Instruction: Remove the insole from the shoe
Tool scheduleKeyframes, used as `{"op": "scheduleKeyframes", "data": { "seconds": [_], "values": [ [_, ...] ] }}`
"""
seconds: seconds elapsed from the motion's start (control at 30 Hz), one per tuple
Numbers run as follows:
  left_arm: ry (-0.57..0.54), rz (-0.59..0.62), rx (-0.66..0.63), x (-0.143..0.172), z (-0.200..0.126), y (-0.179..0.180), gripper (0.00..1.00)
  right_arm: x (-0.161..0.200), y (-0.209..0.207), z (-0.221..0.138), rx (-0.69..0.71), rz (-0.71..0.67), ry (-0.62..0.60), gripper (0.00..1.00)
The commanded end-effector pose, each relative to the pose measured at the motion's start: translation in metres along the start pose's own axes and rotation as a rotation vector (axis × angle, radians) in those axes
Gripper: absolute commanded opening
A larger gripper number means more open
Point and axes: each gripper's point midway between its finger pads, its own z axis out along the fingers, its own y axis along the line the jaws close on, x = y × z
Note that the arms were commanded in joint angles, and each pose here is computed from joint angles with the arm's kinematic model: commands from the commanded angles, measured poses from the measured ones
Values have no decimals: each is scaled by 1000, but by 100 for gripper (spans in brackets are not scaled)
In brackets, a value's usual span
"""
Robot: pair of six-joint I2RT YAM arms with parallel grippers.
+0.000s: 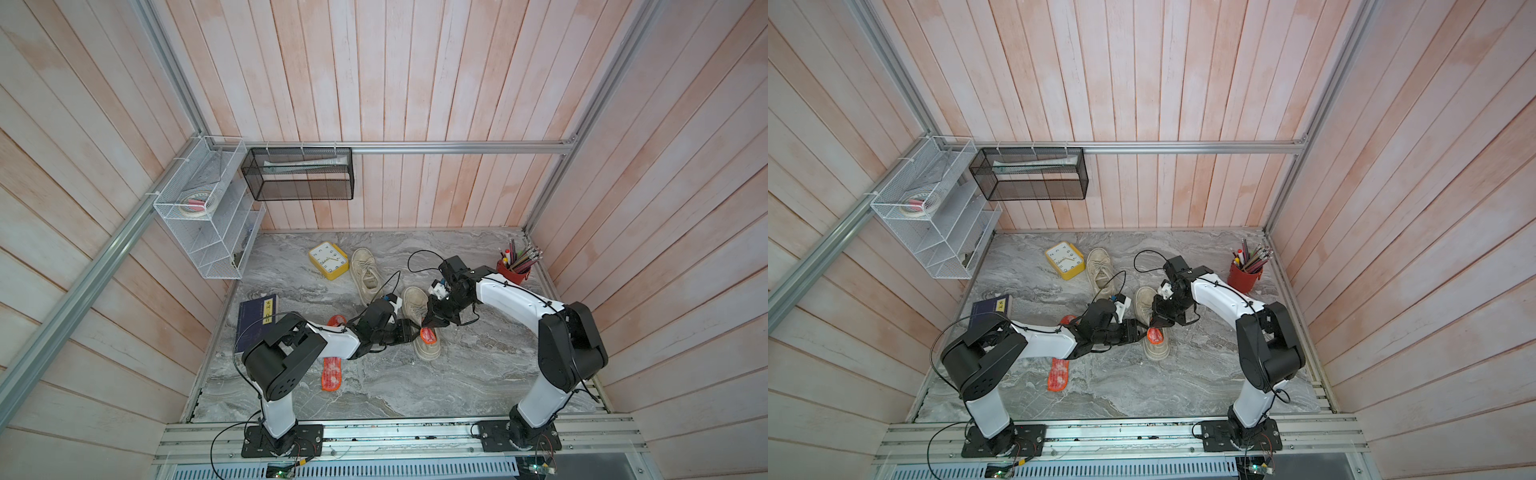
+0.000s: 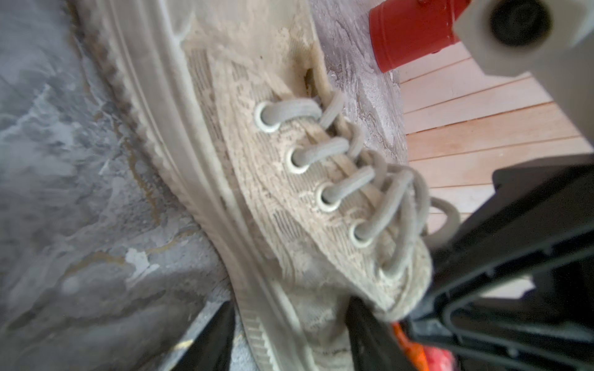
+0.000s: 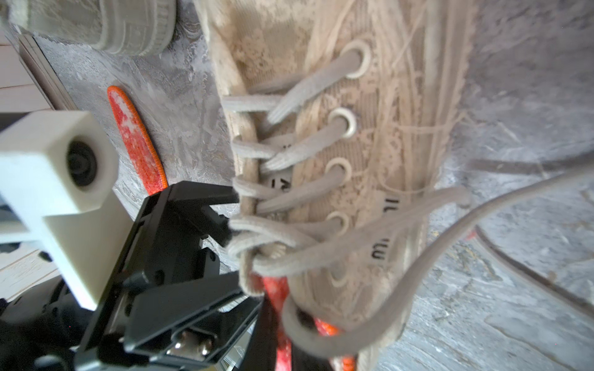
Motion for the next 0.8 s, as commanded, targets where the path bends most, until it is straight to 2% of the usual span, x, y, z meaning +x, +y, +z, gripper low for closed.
{"op": "scheduleKeyframes", "data": {
  "seconds": [0.0, 0.13, 0.3, 0.47, 0.53, 0.7, 0.77],
  "values": [
    [25, -42, -88, -2, 14, 19, 41, 12, 30, -3, -99, -45, 33, 0],
    [51, -90, -214, 4, 20, 45, 23, 15, 41, -20, -106, -57, 26, 0],
    [60, -110, -326, 3, 23, 65, 11, 27, 54, -47, -112, -66, 44, 0],
    [49, -129, -401, -3, 26, 77, 5, 47, 67, -63, -195, -57, 66, 0],
    [35, -132, -398, -8, 26, 75, 4, 52, 60, -62, -196, -38, 61, 0],
    [0, -104, -321, -22, 25, 52, 4, 53, 11, -32, -50, 35, 67, 0],
    [-9, -98, -298, -26, 24, 44, 2, 58, 15, -17, -83, 30, 101, 0]
  ]
}}
